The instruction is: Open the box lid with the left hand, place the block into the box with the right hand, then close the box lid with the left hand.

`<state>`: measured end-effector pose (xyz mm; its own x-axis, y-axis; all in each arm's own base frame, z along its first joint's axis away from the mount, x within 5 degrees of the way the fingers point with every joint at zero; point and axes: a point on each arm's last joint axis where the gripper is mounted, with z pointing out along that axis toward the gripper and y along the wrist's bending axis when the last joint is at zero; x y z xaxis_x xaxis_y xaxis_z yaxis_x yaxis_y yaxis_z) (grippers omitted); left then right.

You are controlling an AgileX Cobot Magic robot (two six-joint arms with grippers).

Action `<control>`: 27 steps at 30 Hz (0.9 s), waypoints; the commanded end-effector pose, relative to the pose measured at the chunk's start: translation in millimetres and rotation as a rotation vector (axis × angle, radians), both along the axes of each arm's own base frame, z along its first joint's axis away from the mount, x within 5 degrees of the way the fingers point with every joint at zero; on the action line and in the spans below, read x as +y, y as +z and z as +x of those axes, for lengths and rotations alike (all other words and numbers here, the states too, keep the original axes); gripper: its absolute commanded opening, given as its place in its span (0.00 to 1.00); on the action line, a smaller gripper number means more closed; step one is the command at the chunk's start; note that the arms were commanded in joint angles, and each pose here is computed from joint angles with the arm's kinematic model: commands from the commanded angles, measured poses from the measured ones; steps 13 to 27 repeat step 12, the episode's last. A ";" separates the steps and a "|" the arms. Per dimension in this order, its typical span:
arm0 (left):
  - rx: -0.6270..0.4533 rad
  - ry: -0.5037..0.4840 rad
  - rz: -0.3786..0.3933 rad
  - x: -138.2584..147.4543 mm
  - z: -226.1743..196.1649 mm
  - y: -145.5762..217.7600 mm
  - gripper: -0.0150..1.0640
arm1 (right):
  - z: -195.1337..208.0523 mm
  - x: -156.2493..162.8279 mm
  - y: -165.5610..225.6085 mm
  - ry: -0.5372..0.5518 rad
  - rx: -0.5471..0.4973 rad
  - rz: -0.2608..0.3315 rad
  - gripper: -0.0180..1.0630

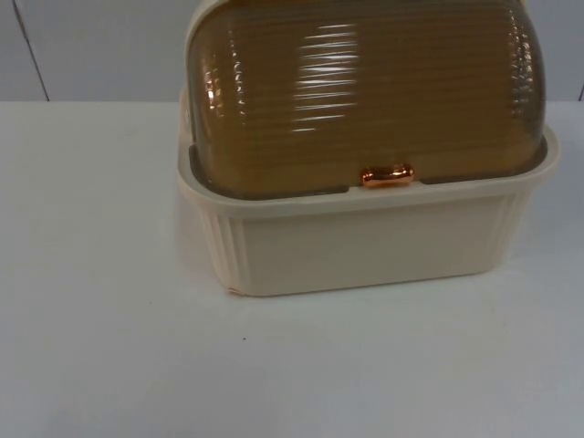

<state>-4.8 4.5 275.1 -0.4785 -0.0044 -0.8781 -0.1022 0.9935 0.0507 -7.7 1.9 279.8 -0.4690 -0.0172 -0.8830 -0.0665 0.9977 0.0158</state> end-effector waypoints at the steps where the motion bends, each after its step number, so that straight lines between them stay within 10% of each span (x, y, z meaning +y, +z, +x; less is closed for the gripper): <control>1: -0.002 0.009 0.009 0.8 -0.5 -0.8 0.99 | 0.2 0.1 0.2 0.003 -0.013 -0.001 0.96; 27: -0.006 -0.022 -0.034 -3.3 0.0 -0.8 0.99 | 0.1 0.1 0.1 0.003 -0.011 -0.001 0.96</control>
